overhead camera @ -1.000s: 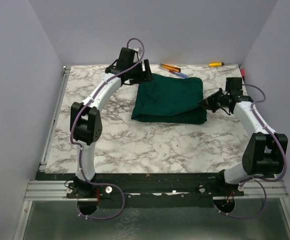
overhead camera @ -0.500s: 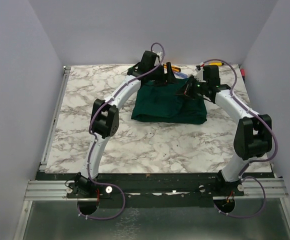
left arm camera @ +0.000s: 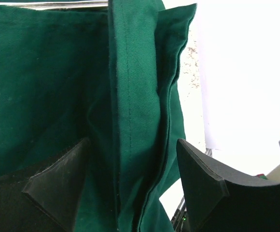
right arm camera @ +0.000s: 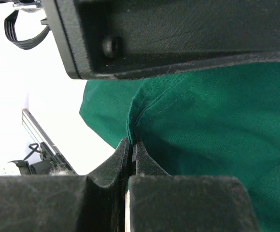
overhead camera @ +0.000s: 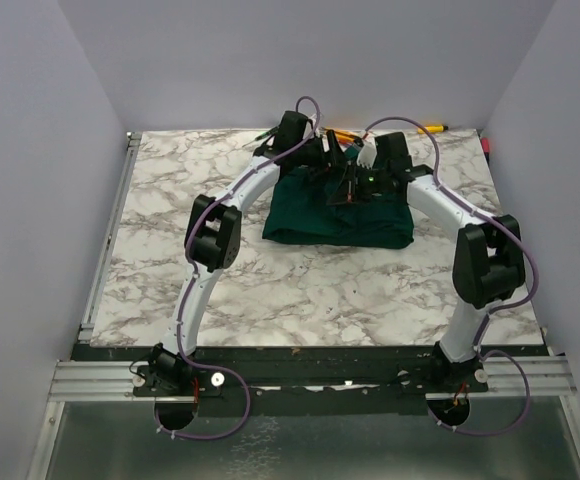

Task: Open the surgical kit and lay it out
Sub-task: Open the surgical kit at the center of the board.

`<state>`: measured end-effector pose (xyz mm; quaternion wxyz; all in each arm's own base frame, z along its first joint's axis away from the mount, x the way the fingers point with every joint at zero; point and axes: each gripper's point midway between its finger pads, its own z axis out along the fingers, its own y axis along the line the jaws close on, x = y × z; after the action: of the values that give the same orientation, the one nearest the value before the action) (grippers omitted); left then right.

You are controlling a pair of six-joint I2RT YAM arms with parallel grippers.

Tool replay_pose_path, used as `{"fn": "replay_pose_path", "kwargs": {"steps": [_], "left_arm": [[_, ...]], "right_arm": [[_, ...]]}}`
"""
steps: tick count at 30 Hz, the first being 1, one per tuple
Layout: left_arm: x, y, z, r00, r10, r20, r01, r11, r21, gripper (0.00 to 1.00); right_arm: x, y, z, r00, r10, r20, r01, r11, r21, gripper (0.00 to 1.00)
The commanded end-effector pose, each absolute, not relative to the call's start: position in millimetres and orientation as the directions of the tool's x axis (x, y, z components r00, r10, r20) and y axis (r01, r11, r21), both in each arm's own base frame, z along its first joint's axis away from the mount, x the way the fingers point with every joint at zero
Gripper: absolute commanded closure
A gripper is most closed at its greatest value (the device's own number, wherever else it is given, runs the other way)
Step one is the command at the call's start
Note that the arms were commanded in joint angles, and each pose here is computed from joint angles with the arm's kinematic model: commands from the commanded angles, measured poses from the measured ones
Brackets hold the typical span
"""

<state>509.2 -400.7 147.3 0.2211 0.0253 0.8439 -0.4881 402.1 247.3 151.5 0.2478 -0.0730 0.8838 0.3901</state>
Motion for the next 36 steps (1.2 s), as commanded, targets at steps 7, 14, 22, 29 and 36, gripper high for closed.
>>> {"fn": "replay_pose_path", "kwargs": {"steps": [7, 14, 22, 29, 36], "left_arm": [[501, -416, 147, -0.922, -0.162, -0.351, 0.259, 0.415, -0.872, 0.58], [497, -418, 155, -0.918, -0.136, -0.372, 0.298, 0.382, -0.875, 1.00], [518, -364, 179, -0.867, -0.206, -0.454, 0.331, 0.444, -0.833, 1.00], [528, -285, 195, -0.797, -0.211, -0.565, 0.352, 0.599, -0.719, 1.00], [547, -159, 174, -0.745, -0.064, -0.664, 0.215, 0.919, -0.330, 1.00]], "right_arm": [[393, 254, 178, -0.832, 0.020, -0.554, -0.419, 0.633, 0.651, 0.96], [393, 253, 191, -0.819, 0.045, -0.572, -0.417, 0.637, 0.648, 0.84], [414, 189, 212, -0.725, 0.227, -0.650, -0.154, 0.867, 0.474, 0.41], [422, 136, 218, -0.641, 0.314, -0.700, 0.064, 0.931, 0.358, 0.40], [427, 125, 196, -0.668, 0.320, -0.672, 0.137, 0.940, 0.312, 0.40]]}}
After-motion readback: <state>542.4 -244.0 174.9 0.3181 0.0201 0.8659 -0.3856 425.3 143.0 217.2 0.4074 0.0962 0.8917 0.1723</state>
